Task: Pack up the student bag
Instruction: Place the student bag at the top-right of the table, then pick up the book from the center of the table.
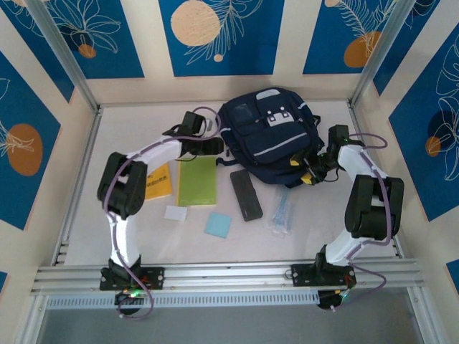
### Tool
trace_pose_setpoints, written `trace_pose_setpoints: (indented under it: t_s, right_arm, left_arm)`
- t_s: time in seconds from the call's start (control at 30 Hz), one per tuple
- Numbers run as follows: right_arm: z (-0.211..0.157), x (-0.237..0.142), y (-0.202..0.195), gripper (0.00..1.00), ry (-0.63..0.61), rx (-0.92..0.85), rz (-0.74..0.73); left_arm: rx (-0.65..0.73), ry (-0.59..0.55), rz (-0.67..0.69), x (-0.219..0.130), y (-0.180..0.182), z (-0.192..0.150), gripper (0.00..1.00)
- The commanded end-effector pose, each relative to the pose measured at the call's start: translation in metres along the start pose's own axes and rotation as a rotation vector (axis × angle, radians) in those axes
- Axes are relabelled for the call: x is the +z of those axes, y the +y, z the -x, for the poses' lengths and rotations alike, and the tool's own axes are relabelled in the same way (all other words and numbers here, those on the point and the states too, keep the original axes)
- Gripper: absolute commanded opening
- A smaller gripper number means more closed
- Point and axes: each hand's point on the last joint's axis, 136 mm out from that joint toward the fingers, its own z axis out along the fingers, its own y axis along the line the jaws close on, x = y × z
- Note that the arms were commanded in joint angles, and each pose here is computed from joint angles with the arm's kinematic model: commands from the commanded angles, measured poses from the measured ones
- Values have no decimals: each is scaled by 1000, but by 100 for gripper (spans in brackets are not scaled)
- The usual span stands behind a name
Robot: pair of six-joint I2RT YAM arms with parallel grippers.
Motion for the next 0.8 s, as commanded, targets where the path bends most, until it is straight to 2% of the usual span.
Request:
trace_pose_setpoints:
  t_s: [0.0,0.17,0.33,0.53,0.77]
  right_arm:
    - [-21,-33,-13,67,-61,-122,-169]
    - [-51,-41,41,65,-135,-357,-129]
    - [-83,-13,112,64,-134,-582,-18]
    - [-114,43,167,57,-27,-612,82]
    - [-148,118,190,49,72,-635,104]
  left_arm:
    - [35,-76,84,-48,18,8,71]
    - [7,-51,142,-75,43,-26,75]
    - [-67,8,130,-81,53,-69,75]
    - [-131,36,122,-83,64,-115,74]
    - [-147,61,135,-78,73,-138,72]
